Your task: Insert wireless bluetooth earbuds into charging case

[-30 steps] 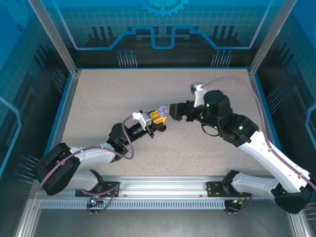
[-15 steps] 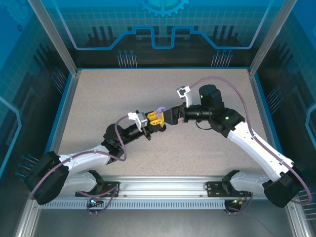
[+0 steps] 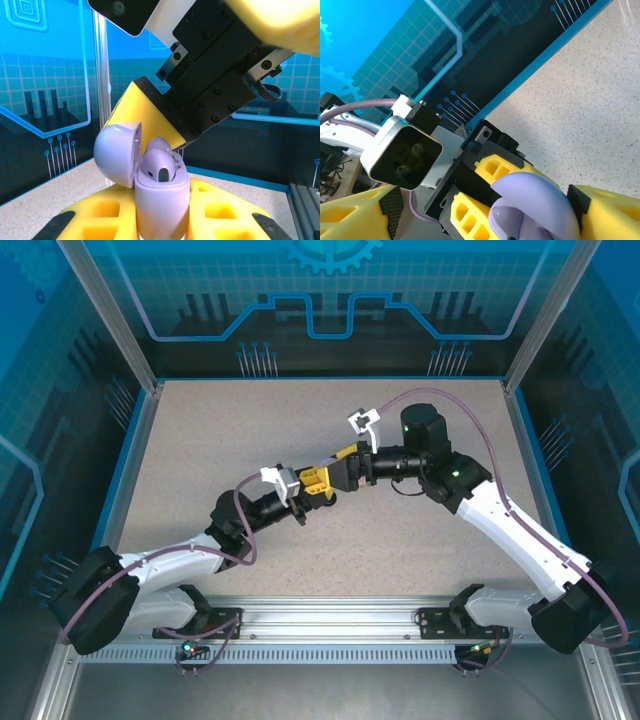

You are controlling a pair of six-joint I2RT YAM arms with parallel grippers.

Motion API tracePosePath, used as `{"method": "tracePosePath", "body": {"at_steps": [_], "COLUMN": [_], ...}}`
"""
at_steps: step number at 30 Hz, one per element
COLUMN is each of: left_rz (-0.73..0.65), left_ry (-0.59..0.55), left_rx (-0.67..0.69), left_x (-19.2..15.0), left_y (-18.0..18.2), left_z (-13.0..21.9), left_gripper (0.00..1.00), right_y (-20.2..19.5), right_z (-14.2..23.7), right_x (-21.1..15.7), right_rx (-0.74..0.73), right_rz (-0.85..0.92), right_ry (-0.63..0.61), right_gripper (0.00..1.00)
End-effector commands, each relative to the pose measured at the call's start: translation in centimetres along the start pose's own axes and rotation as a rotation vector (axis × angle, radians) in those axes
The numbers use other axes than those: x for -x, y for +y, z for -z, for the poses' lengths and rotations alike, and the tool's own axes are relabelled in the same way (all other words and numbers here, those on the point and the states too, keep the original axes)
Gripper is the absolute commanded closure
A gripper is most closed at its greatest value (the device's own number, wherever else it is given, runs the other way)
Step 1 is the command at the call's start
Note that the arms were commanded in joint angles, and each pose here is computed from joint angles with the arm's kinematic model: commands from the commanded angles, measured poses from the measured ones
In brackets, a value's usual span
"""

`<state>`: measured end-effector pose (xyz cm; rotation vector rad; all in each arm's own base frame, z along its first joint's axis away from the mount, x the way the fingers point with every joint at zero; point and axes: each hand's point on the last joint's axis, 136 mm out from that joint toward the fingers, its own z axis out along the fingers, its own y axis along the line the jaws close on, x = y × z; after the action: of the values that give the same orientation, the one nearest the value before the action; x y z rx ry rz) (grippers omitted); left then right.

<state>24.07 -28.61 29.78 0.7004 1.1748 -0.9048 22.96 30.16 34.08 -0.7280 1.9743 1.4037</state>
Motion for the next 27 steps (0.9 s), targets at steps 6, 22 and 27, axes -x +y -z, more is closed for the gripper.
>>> {"method": "tracePosePath", "body": {"at_steps": [6, 22, 27], "left_rz": [0.008, 0.01, 0.011], "left_ry": [-0.001, 0.015, 0.017], "left_rx": [-0.022, -0.011, -0.009], "left_x": [0.2, -0.3, -0.4], "left_y": [-0.6, -0.3, -0.3], "left_z": [0.0, -0.1, 0.1], "left_gripper": [1.0, 1.0, 1.0], "right_y": [2.2, 2.0, -0.3], "right_z": [1.2, 2.0, 2.9], "right_x": [0.3, -0.5, -0.8], "right_rx": [0.025, -0.01, -0.174], "right_rz": [0.076, 0.098, 0.093], "right_ry": [0.001, -0.008, 0.002], "right_gripper": [0.17, 0.17, 0.16]}}
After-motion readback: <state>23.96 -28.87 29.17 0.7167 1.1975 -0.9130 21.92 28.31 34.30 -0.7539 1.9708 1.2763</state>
